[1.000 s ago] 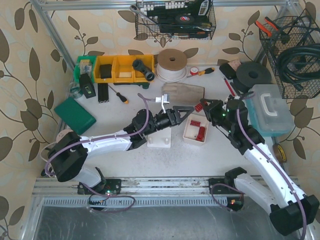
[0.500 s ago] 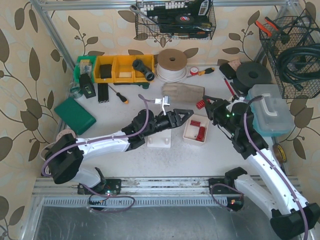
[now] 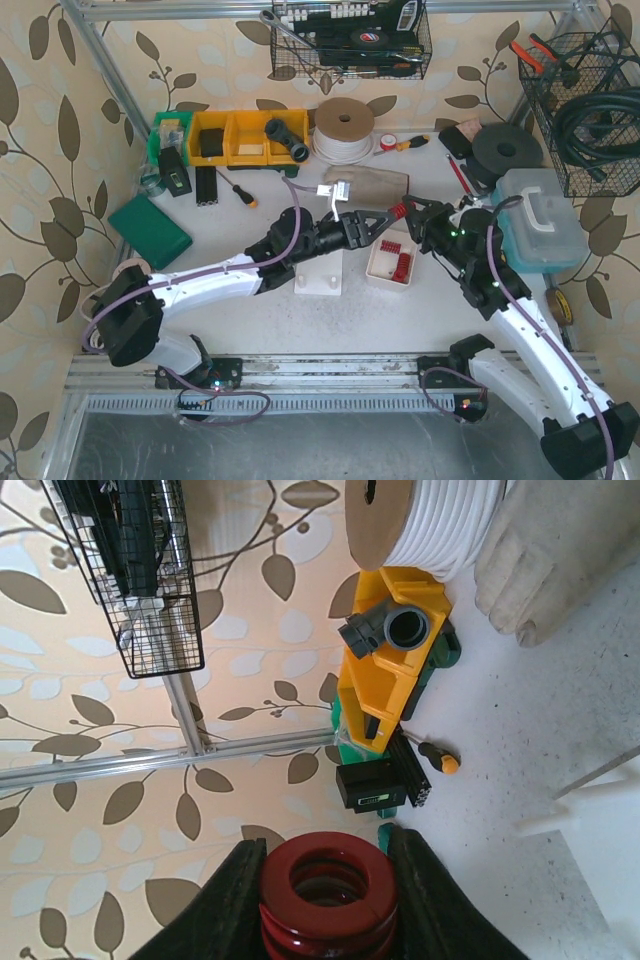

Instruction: Install the large spring

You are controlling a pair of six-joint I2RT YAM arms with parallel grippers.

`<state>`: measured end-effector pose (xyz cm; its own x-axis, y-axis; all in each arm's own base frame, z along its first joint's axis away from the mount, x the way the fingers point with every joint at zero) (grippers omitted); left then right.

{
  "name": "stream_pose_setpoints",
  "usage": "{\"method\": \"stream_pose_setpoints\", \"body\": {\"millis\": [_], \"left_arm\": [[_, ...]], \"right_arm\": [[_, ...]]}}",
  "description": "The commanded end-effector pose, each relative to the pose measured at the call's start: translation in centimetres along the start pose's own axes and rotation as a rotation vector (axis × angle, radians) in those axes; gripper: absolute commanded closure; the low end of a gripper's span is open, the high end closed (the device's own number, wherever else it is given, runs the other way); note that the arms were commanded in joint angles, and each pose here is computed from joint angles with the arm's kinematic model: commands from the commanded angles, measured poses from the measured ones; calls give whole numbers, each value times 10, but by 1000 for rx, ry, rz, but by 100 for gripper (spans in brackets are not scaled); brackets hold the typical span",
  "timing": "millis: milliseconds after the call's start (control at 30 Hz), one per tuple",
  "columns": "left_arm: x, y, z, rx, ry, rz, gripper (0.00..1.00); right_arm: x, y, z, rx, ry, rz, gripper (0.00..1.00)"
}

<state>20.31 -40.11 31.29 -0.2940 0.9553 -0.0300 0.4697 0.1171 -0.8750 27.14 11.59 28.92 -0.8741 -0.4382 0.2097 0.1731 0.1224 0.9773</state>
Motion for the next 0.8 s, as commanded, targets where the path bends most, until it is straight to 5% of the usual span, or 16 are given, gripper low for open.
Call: {"method": "stream_pose_setpoints", "body": {"millis": [0,567,767], "left_arm": [[-13,-11,3,-12,24,72,32],[-22,-10,-4,-47,16,33,35],[-19,-6,-7,-54,6,5,45]], "right_arm": [[-2,10,5,-39,31,-53,100],[3,19,16,-73,57,-81,100],[7,19,15,-66,47,-79,100]]}}
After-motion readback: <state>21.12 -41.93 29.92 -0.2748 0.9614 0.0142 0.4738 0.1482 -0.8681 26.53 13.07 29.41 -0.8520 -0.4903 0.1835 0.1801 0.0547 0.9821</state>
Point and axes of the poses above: each gripper's point midway between its finger pads, its own x axis back along the fingers, its own y axis along the line the jaws close on, z = x × y, the point moved 2 cm from there along x, back along the fingers, and after that the axes turned 3 degrees about x, right-handed, at the moved point
